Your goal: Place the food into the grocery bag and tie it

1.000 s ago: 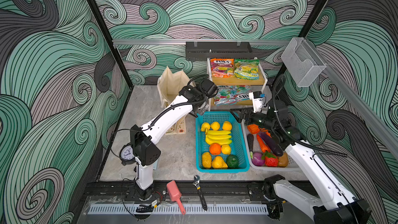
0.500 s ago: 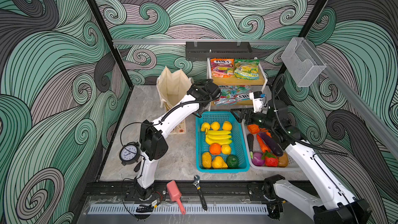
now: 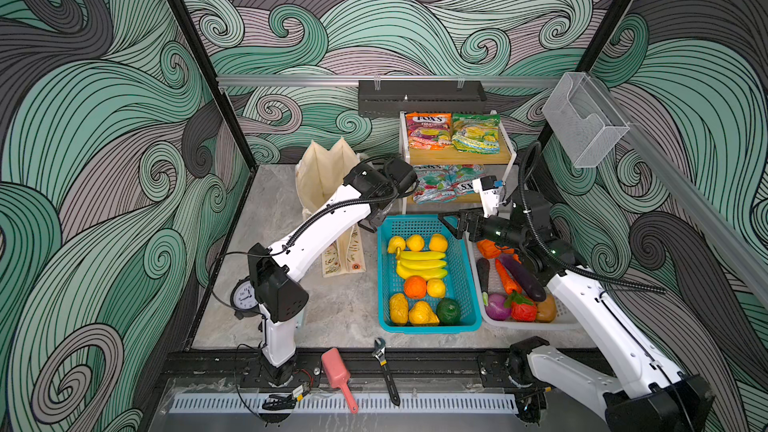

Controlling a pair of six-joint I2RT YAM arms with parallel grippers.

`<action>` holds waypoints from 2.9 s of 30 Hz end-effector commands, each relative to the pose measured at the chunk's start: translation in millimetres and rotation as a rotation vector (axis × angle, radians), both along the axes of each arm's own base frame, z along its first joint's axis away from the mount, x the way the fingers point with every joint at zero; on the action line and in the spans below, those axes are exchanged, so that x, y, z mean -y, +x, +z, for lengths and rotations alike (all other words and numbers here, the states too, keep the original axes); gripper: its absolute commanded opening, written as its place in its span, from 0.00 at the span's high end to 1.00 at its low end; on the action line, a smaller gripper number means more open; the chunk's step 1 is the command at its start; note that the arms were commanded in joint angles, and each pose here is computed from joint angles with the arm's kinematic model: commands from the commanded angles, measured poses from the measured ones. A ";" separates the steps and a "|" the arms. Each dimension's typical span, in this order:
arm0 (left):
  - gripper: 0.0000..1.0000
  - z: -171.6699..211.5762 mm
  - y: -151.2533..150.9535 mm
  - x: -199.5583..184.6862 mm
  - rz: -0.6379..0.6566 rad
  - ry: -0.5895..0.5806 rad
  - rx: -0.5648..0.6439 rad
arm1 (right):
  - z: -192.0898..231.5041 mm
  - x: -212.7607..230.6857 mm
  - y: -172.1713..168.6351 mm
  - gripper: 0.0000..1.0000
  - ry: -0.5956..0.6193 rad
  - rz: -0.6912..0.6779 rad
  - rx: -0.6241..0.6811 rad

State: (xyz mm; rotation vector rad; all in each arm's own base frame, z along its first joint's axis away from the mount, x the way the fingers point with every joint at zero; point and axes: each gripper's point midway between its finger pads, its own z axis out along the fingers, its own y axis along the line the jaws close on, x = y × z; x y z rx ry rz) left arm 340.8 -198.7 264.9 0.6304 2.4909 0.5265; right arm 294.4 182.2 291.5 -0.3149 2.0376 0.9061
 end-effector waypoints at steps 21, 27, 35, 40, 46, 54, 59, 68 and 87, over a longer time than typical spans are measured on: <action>0.66 0.6 -83.9 22.2 -0.097 -0.190 -0.075 | 8.7 -16.5 -3.1 0.03 0.029 0.045 0.016; 0.06 61.6 -67.5 36.2 -0.194 -0.337 0.121 | 4.5 -31.7 -7.4 0.01 -0.014 0.090 -0.014; 0.03 91.6 -59.0 -79.0 0.156 -0.567 0.270 | 9.9 -63.6 -14.2 0.01 -0.019 0.159 -0.007; 0.01 75.5 -65.4 -130.4 0.296 -0.606 0.314 | 6.3 -97.9 -11.4 0.01 -0.037 0.185 -0.058; 0.01 31.2 -43.7 -136.5 0.357 -0.563 0.226 | -2.9 -130.0 -11.4 0.01 -0.019 0.232 -0.129; 0.33 -2.0 -31.3 -141.4 0.389 -0.503 0.172 | -22.8 -150.2 2.0 0.01 -0.033 0.214 -0.166; 0.81 -11.5 -36.3 -139.8 0.378 -0.517 0.151 | -47.2 -174.0 17.0 0.10 -0.116 0.178 -0.198; 1.00 -16.3 -60.6 -101.7 0.253 -0.707 0.021 | -50.9 -184.1 12.0 0.23 -0.163 0.145 -0.210; 1.00 -31.3 -52.9 -131.1 0.312 -0.513 0.045 | -74.7 -161.7 9.2 0.96 -0.308 0.066 -0.214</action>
